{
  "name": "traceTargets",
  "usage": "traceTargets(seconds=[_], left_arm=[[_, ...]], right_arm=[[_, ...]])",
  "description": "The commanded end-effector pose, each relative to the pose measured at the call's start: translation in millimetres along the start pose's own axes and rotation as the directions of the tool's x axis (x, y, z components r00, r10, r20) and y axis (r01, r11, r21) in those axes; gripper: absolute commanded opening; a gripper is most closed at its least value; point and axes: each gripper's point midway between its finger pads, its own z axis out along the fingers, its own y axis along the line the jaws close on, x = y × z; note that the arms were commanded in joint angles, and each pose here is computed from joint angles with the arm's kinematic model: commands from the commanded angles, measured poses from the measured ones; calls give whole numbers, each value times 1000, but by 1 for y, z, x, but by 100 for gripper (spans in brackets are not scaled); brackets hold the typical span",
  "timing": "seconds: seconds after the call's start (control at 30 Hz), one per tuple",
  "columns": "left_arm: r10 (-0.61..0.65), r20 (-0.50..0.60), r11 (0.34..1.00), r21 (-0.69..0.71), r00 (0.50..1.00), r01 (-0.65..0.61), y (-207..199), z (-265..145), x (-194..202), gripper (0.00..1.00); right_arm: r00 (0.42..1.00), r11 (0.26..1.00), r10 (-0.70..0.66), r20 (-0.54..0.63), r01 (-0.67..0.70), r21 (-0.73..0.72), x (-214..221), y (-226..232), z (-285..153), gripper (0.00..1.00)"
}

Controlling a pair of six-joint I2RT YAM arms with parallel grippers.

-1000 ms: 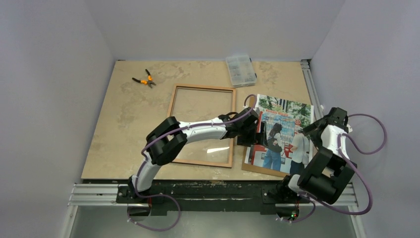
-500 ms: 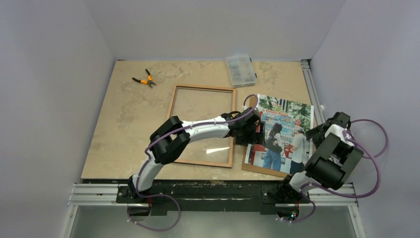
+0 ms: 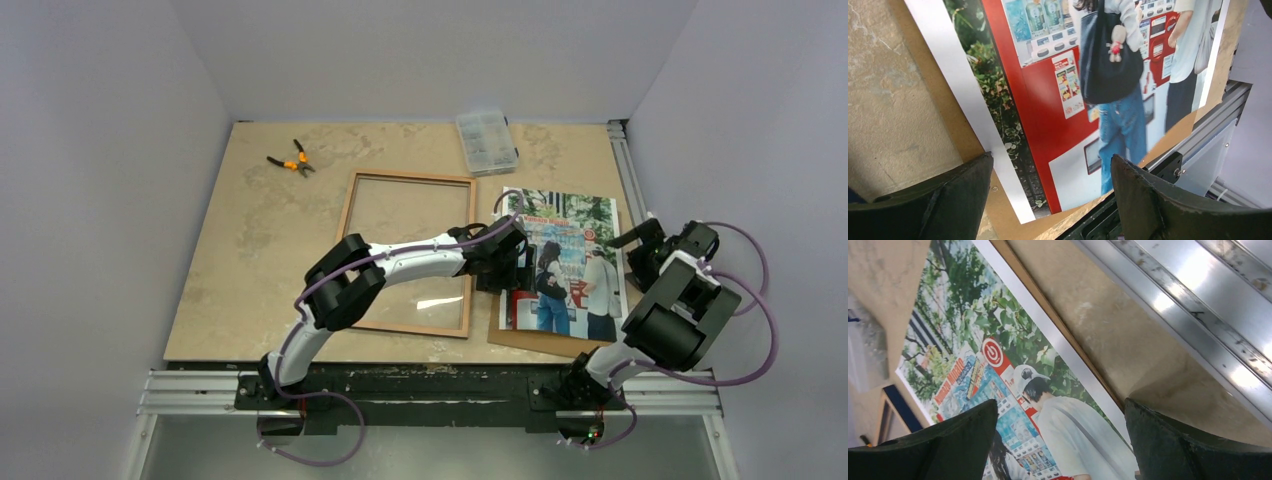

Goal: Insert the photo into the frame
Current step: Adjust the photo frame item at the center of the board.

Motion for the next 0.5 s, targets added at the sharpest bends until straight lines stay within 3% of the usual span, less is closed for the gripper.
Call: traceTargets(seconds=[0.0,0.23,0.47], left_arm=[[24,-35,999,-41,999,-25,12,12,9,85],[16,-39,998,-53,999,-19,19,11,11,84],[28,7,999,18,1000,-28,5,-5,1,84]], right_arm=[[948,992,86,-307,-111,-65,82,-4,5,96],[944,980,66,-324,-122,-155,85,15,-10,95],[942,958,39,-332,-130,-256,90,36,-30,94]])
